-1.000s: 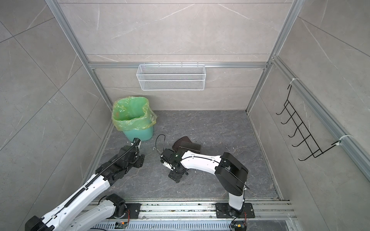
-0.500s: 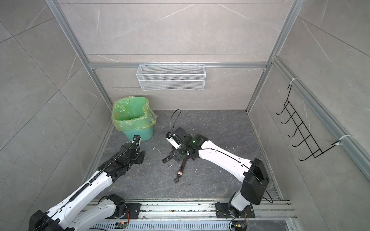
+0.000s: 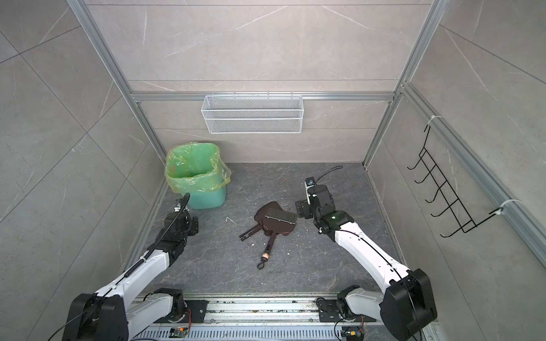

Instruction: Sweep away the paper scraps from the table

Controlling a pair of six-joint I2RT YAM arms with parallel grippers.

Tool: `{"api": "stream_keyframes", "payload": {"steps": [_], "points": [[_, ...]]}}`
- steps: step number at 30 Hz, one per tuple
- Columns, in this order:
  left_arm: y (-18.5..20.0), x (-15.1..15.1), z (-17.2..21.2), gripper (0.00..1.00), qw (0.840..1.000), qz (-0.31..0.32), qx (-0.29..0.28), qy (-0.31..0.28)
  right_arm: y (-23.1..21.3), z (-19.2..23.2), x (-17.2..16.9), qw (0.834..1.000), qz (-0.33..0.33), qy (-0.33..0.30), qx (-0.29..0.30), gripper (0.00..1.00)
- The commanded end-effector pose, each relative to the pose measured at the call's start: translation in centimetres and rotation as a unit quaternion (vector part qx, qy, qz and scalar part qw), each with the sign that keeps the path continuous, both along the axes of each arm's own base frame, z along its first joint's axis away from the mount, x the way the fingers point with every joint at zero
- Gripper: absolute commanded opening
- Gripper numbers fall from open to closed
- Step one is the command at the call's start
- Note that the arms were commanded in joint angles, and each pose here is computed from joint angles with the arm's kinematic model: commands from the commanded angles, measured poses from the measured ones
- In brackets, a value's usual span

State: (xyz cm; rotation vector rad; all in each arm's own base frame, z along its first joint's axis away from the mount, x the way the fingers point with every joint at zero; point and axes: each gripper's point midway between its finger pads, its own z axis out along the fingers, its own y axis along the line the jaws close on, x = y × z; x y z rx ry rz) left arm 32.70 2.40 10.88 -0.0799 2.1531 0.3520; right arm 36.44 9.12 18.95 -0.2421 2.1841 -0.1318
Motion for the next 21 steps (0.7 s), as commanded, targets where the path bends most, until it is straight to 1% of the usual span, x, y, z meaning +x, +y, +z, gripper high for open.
{"api": "stream_keyframes", "payload": {"steps": [1,3,5,8,10,11,12,13,14,15,16,18,21], "points": [[0.8,2.3,1.6,0.8,0.997,0.018,-0.013,-0.076,-4.8,1.0,1.8,0.989,-0.115,-0.09,0.002,0.99],[1.2,2.7,0.9,0.8,0.996,0.025,-0.019,-0.089,-6.4,-0.5,1.8,0.982,-0.144,-0.115,-0.025,0.99],[1.3,3.1,0.5,0.81,0.994,0.022,-0.028,-0.108,-7.3,-2.1,1.8,0.979,-0.16,-0.123,-0.031,0.99],[1.1,4.0,0.6,0.82,0.993,0.005,-0.031,-0.115,-8.7,-4.6,1.6,0.975,-0.187,-0.116,-0.01,0.99],[1.0,4.6,0.3,0.85,0.992,-0.003,-0.041,-0.12,-9.4,-5.3,1.5,0.971,-0.2,-0.13,0.017,0.99],[1.1,4.8,-0.1,0.88,0.991,-0.005,-0.047,-0.123,-9.7,-5.8,1.4,0.971,-0.204,-0.127,0.017,0.99],[1.2,5.0,-0.6,0.88,0.991,-0.003,-0.05,-0.128,-10.2,-6.1,1.3,0.968,-0.213,-0.132,0.017,0.99],[1.1,5.1,-1.2,0.89,0.99,-0.007,-0.053,-0.127,-10.4,-6.1,1.3,0.966,-0.211,-0.145,0.019,0.99],[0.9,5.3,-1.8,0.94,0.991,-0.014,-0.051,-0.126,-10.4,-6.2,1.1,0.965,-0.205,-0.164,0.018,0.99],[0.8,5.5,-1.7,0.94,0.989,-0.019,-0.049,-0.136,-10.5,-6.4,0.7,0.961,-0.202,-0.187,0.02,0.99],[0.8,5.3,-2.0,0.95,0.991,-0.018,-0.053,-0.125,-10.7,-6.5,0.5,0.958,-0.202,-0.204,0.026,0.99],[0.6,5.4,-1.9,0.95,0.99,-0.024,-0.053,-0.126,-10.1,-6.9,0.7,0.961,-0.181,-0.209,0.028,0.99],[0.7,5.4,-2.1,0.96,0.991,-0.026,-0.061,-0.119,-9.8,-7.3,1.0,0.966,-0.167,-0.196,0.036,0.99]]}}
